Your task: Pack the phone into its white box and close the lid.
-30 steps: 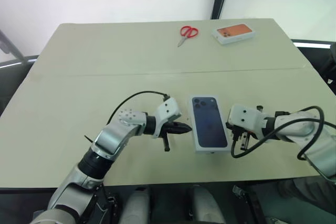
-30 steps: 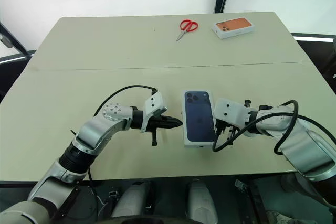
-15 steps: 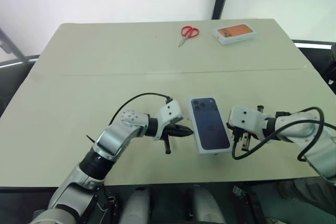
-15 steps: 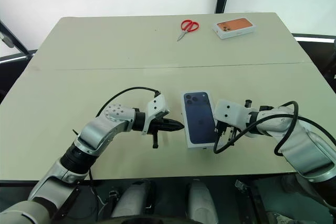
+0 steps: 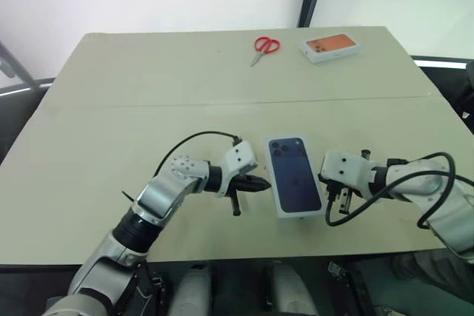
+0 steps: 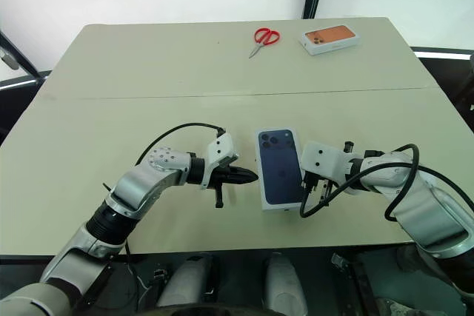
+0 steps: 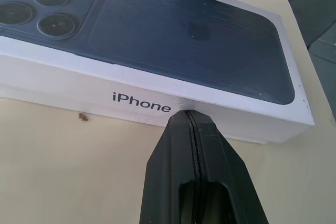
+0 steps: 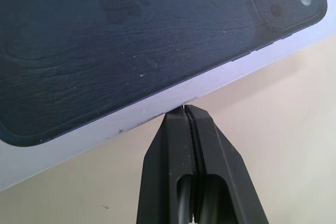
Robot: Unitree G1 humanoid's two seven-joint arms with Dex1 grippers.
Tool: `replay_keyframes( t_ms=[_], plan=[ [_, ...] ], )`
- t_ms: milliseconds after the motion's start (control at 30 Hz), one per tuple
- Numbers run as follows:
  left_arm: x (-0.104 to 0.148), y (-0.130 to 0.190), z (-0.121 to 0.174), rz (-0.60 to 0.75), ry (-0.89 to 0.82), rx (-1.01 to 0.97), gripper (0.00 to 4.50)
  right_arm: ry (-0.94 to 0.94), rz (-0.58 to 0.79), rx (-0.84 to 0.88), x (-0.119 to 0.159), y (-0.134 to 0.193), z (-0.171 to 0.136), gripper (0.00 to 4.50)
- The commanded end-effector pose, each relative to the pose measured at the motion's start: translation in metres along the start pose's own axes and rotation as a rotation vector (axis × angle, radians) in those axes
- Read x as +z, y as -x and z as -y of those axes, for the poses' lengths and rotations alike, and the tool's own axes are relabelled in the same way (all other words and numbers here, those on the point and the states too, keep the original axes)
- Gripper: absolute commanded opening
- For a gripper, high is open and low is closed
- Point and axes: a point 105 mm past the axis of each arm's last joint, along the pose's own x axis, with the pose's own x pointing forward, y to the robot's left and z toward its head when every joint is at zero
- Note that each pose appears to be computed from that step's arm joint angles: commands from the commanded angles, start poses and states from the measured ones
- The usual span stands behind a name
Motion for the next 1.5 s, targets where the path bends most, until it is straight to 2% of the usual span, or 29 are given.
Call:
replay_keyframes(
  t_ms=[33,233,300,400,500,700,1000,1167,1300,1400,1500],
  plan=[
    [0.018,0.01,-0.008,0.064,-0.029,0.033,0.0,0.035,-0.008,-0.058,0.001,0.013,0.013,0.02],
    [0.05,0.036,-0.032,0.238,0.063,0.138,0.0,-0.031,0.036,-0.122,-0.002,0.042,0.035,0.02],
    [0.059,0.036,-0.041,0.264,0.058,0.183,0.0,-0.064,0.082,-0.098,0.003,0.047,0.033,0.02],
    [0.062,0.019,-0.056,0.231,0.048,0.256,0.0,-0.099,0.159,0.0,0.017,0.048,0.015,0.02],
    [0.059,-0.004,-0.061,0.171,0.048,0.266,0.0,-0.088,0.184,0.094,0.024,0.041,-0.009,0.02],
    [0.032,-0.035,-0.08,-0.005,0.077,0.333,0.0,-0.126,0.17,0.098,0.025,0.016,-0.027,0.02],
    [0.02,-0.042,-0.085,-0.046,0.096,0.338,0.0,-0.162,0.096,0.061,0.01,0.003,-0.028,0.02],
    [0.015,-0.04,-0.076,-0.04,0.097,0.299,0.0,-0.142,0.04,0.149,-0.003,0.0,-0.05,0.02],
    [0.012,-0.038,-0.073,-0.041,0.104,0.297,0.0,-0.139,0.005,0.153,-0.011,-0.004,-0.055,0.02],
    [0.018,-0.032,-0.077,0.009,0.106,0.328,0.0,-0.14,0.051,0.11,-0.002,-0.003,-0.045,0.02],
    [0.045,-0.003,-0.088,0.202,0.061,0.407,0.0,-0.172,0.201,-0.072,0.021,0.002,-0.008,0.02]
  ],
)
